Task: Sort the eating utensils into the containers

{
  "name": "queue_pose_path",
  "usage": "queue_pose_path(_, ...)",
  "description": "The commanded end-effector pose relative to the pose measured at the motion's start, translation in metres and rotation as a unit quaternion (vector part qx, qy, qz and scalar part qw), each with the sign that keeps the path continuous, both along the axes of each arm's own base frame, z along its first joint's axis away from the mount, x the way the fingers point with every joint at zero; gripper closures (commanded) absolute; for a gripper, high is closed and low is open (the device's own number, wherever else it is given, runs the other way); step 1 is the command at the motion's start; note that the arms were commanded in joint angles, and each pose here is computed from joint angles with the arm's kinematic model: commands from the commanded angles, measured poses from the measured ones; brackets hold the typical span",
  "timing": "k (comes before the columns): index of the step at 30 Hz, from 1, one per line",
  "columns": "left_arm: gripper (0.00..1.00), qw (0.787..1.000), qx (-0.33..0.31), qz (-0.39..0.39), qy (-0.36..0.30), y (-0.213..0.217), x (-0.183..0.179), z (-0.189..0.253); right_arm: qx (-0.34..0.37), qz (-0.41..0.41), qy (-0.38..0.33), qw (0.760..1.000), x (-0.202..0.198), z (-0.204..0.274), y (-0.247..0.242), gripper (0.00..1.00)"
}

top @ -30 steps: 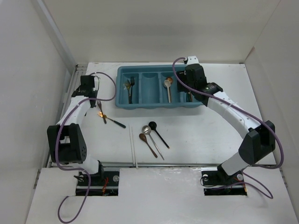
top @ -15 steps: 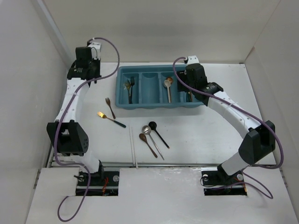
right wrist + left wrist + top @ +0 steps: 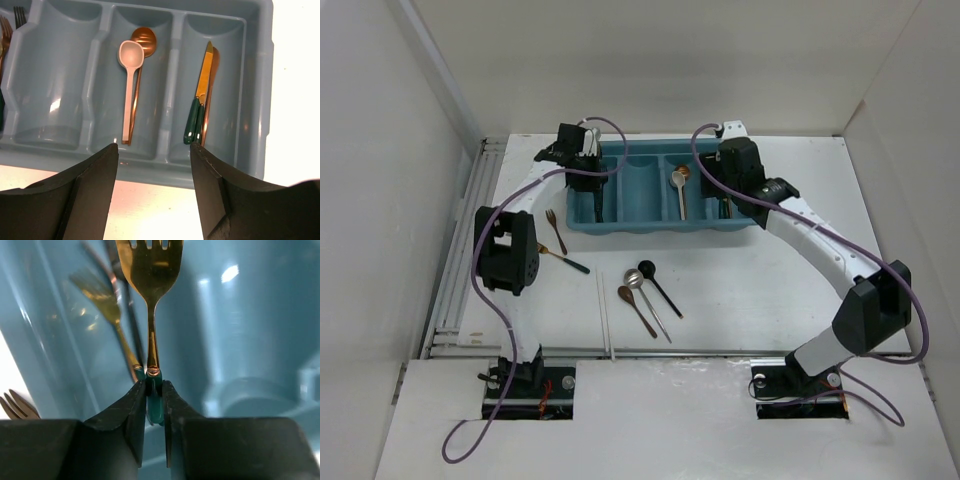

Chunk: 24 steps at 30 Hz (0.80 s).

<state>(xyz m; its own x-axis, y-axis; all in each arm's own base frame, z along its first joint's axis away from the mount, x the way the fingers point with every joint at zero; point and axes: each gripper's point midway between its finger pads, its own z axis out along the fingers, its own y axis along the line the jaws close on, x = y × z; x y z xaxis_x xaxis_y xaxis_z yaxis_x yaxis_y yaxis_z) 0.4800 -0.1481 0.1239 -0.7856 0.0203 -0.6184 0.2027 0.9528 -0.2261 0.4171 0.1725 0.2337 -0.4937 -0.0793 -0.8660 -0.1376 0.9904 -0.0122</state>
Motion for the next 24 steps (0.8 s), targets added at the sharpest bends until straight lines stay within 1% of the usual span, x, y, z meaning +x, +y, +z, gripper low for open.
queue_pose_path(1,0.88,0.999,-0.008,0.040,-0.036,0.008,0.017,0.028,0.014,-0.015,-0.037,0.999,0.000,0.027,-0.011,0.35)
queue_pose_path(2,0.80,0.998,-0.010,0.035,-0.042,0.003,0.018,0.033,0.014,-0.015,-0.037,0.999,-0.002,0.027,-0.012,0.35)
queue_pose_path(3,0.69,0.999,-0.009,0.035,-0.037,0.004,0.016,0.032,0.014,-0.015,-0.037,0.999,-0.002,0.027,-0.012,0.35)
queue_pose_path(5,0.63,0.998,-0.010,0.035,-0.041,0.005,0.011,0.040,0.014,-0.015,-0.037,0.999,-0.002,0.027,-0.012,0.35)
queue_pose_path(7,0.63,0.998,-0.005,0.042,-0.050,0.010,0.003,0.057,0.014,-0.015,-0.037,0.999,-0.002,0.027,-0.012,0.35)
queue_pose_path(9,0.62,0.997,0.008,0.054,-0.051,0.018,-0.006,0.062,0.014,-0.010,-0.031,0.999,-0.003,0.023,-0.011,0.35)
queue_pose_path(10,0.62,0.996,-0.002,0.068,-0.057,0.025,-0.014,0.077,0.014,-0.010,-0.031,0.999,-0.003,0.023,-0.011,0.35)
queue_pose_path(13,0.62,0.992,-0.001,0.126,-0.027,0.063,-0.036,0.067,0.016,-0.012,-0.027,0.999,-0.004,0.019,-0.011,0.35)
queue_pose_path(14,0.64,0.988,-0.001,0.155,-0.016,0.085,-0.047,0.068,0.016,-0.012,-0.027,0.999,-0.007,0.019,-0.012,0.35)
queue_pose_path(15,0.66,0.984,0.004,0.179,0.016,0.099,-0.061,0.048,0.016,-0.012,-0.027,0.999,-0.007,0.019,-0.012,0.35)
queue_pose_path(16,0.70,0.980,0.014,0.194,0.038,0.112,-0.069,0.036,0.016,-0.012,-0.027,0.999,-0.009,0.018,-0.013,0.35)
queue_pose_path(18,0.71,0.966,0.019,0.238,0.100,0.139,-0.096,0.006,0.016,-0.012,-0.027,0.999,-0.009,0.018,-0.013,0.35)
queue_pose_path(20,0.71,0.960,-0.004,0.241,0.145,0.139,-0.113,-0.016,0.016,-0.008,-0.027,0.999,-0.012,0.018,-0.011,0.35)
queue_pose_path(21,0.71,0.954,-0.013,0.245,0.172,0.137,-0.127,-0.035,0.020,-0.010,-0.026,0.999,-0.012,0.018,-0.010,0.35)
queue_pose_path(24,0.68,0.948,-0.029,0.245,0.199,0.129,-0.142,-0.054,0.021,-0.012,-0.022,0.999,-0.013,0.014,-0.010,0.35)
